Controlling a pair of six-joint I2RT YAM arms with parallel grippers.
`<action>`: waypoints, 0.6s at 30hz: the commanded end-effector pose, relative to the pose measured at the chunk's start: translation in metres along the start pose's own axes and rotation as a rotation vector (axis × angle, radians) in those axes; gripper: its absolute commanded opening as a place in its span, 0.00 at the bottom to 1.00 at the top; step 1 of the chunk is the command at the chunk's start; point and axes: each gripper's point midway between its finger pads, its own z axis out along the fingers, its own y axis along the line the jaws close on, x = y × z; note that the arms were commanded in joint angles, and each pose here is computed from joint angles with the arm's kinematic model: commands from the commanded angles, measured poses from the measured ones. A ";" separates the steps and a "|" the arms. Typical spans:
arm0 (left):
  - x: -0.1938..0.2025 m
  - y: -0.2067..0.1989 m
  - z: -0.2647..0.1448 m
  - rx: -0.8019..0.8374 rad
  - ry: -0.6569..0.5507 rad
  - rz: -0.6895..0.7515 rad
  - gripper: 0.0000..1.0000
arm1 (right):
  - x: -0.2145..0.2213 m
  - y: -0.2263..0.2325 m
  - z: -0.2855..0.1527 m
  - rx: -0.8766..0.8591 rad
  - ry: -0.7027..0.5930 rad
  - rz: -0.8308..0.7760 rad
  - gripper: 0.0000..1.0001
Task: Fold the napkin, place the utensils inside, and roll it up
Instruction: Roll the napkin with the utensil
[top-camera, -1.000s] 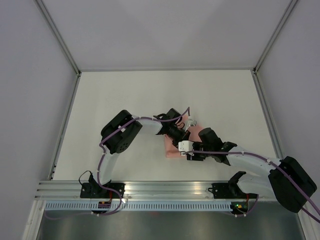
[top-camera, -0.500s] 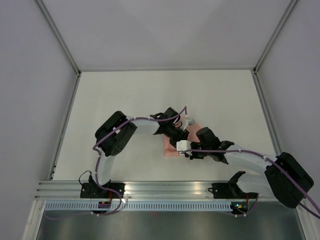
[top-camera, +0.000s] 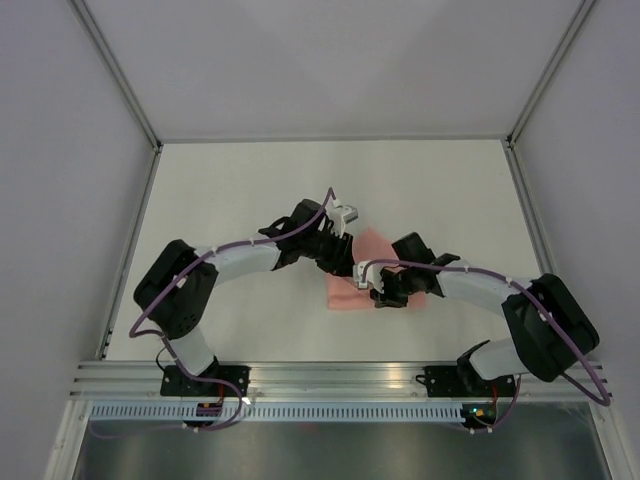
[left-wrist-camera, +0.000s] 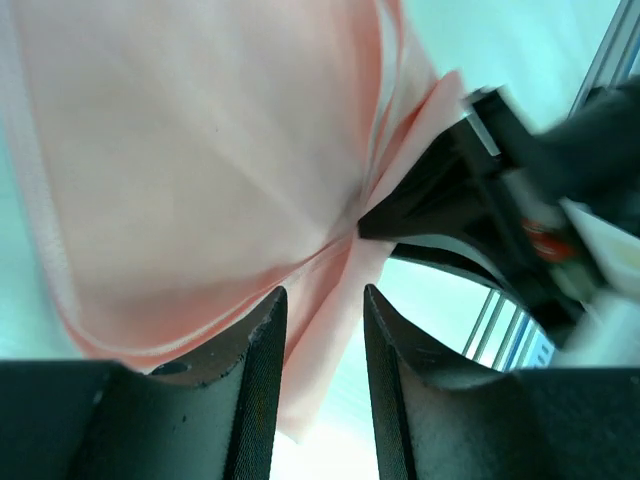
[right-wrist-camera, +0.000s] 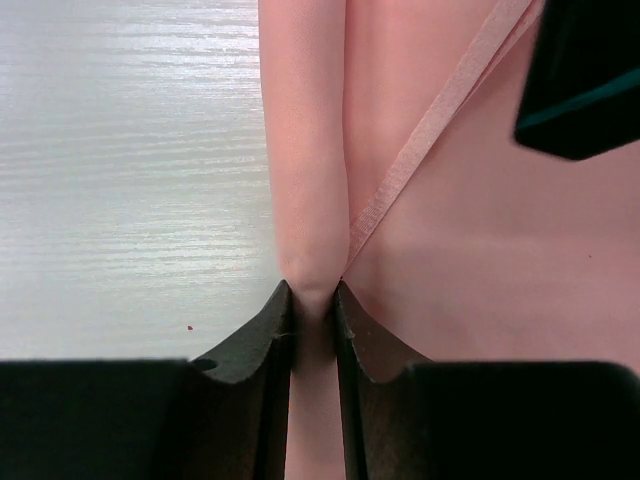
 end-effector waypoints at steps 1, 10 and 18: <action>-0.045 -0.013 -0.030 -0.077 -0.240 0.021 0.41 | 0.033 0.041 -0.001 -0.225 0.085 0.127 0.02; -0.033 0.000 -0.074 -0.230 -0.622 0.163 0.47 | 0.039 0.019 0.001 -0.355 0.059 0.255 0.02; -0.002 -0.036 -0.053 -0.397 -0.640 0.591 0.55 | 0.047 0.012 0.005 -0.433 0.078 0.336 0.02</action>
